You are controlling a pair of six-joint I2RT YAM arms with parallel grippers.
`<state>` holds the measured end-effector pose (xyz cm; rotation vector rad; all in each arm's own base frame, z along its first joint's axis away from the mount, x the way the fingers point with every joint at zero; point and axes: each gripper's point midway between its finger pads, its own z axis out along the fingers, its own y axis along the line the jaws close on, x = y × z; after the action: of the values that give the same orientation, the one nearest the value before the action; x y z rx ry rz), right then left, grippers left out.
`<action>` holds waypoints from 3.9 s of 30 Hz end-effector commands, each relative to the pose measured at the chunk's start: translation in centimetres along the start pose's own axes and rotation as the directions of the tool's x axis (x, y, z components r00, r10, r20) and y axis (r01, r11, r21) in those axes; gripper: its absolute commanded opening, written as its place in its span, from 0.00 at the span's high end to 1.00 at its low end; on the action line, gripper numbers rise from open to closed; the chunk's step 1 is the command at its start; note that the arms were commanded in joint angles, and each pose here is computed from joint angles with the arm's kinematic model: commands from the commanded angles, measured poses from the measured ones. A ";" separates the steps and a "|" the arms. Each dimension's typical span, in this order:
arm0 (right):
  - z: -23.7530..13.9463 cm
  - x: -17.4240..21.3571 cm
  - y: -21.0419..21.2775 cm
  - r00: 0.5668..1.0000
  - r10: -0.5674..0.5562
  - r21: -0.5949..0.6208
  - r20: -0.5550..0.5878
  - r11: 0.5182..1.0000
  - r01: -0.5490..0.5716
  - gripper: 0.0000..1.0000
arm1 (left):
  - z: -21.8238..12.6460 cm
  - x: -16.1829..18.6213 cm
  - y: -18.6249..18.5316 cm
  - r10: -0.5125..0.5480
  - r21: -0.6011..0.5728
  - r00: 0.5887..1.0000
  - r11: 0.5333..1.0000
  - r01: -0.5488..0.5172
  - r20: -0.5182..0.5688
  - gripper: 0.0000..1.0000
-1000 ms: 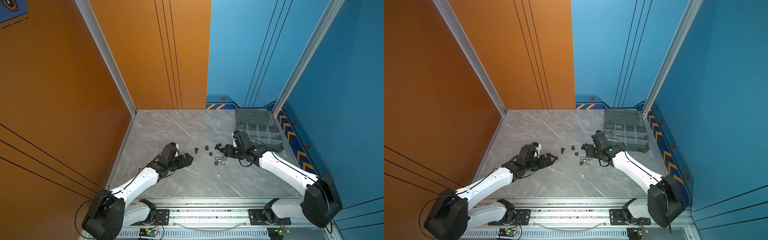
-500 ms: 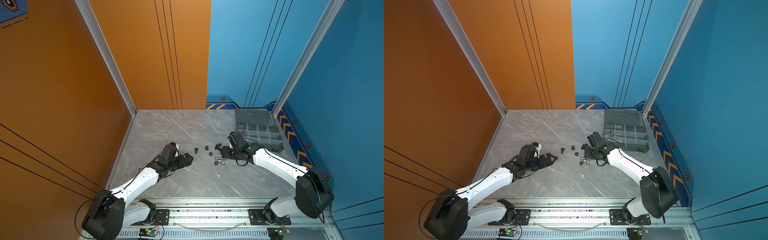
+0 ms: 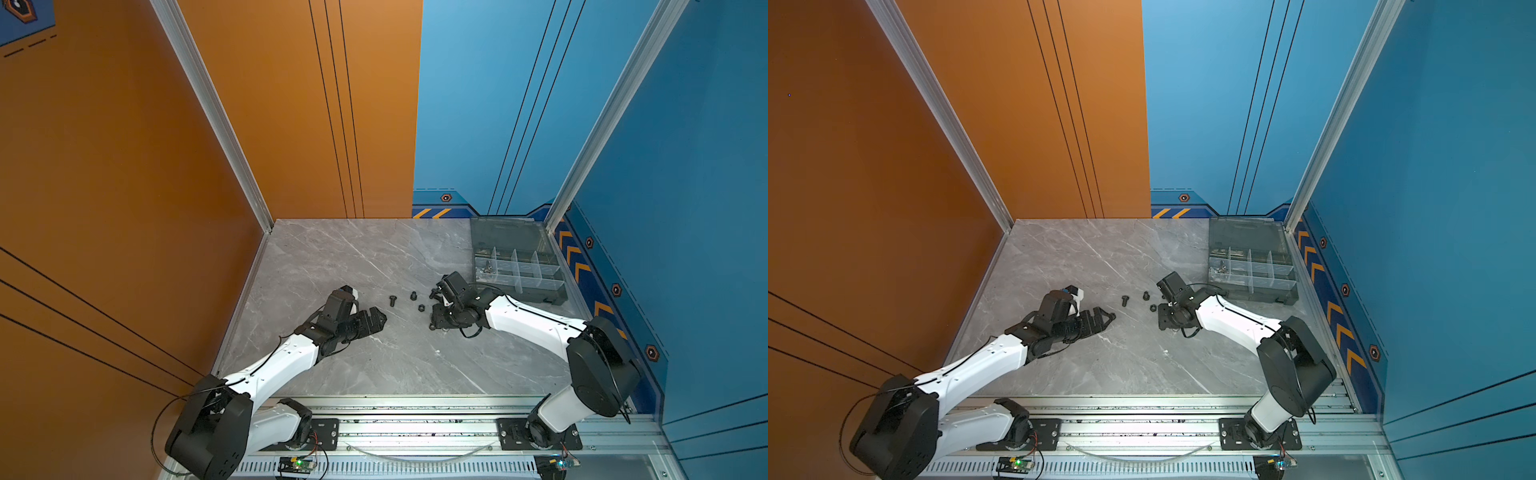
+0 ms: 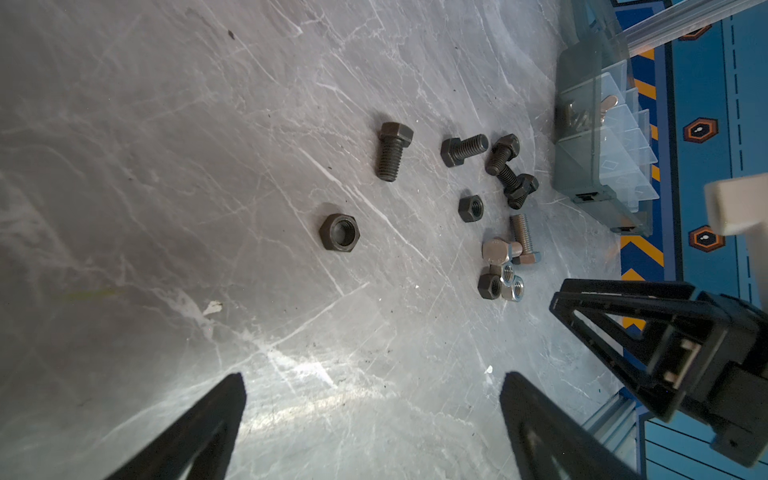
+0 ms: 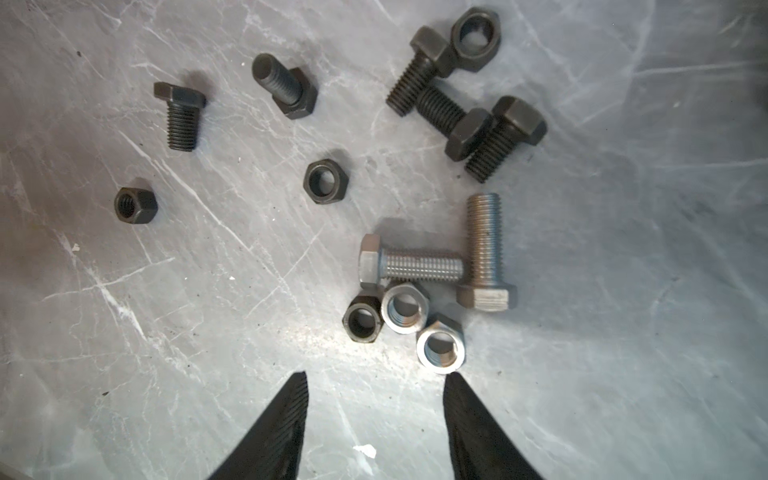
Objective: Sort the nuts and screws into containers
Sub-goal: 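Lower the right gripper toward a black hex nut in the pile, then close the right gripper on the black hex nut, then carry the black hex nut with the right gripper over the organizer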
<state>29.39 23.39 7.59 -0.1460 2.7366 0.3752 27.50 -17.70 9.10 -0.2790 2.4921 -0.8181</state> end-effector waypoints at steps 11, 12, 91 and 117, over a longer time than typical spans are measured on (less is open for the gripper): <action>2.1 -6.2 2.9 0.978 -0.208 0.070 0.015 0.976 0.206 0.48 | -0.3 0.4 0.6 -0.016 0.001 1.000 1.000 0.016 -0.014 0.02; 2.4 -6.5 2.9 0.975 -0.224 0.077 0.007 0.972 0.223 0.48 | -0.3 0.4 0.6 -0.016 0.001 1.000 1.000 0.016 -0.013 0.02; -6.9 -16.3 -12.1 0.966 0.060 -0.015 0.252 0.998 -0.059 1.00 | -0.5 0.2 0.8 -0.033 0.004 0.999 0.999 0.033 -0.003 0.02; -2.5 -16.8 -26.8 0.919 0.318 0.202 0.233 0.909 -0.365 0.98 | -0.5 -0.1 0.2 -0.029 0.001 1.000 1.000 0.029 -0.008 0.02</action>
<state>47.77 -1.35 9.94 0.4153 2.5722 0.1805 27.25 -17.02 9.09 -0.3105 2.4943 -0.8254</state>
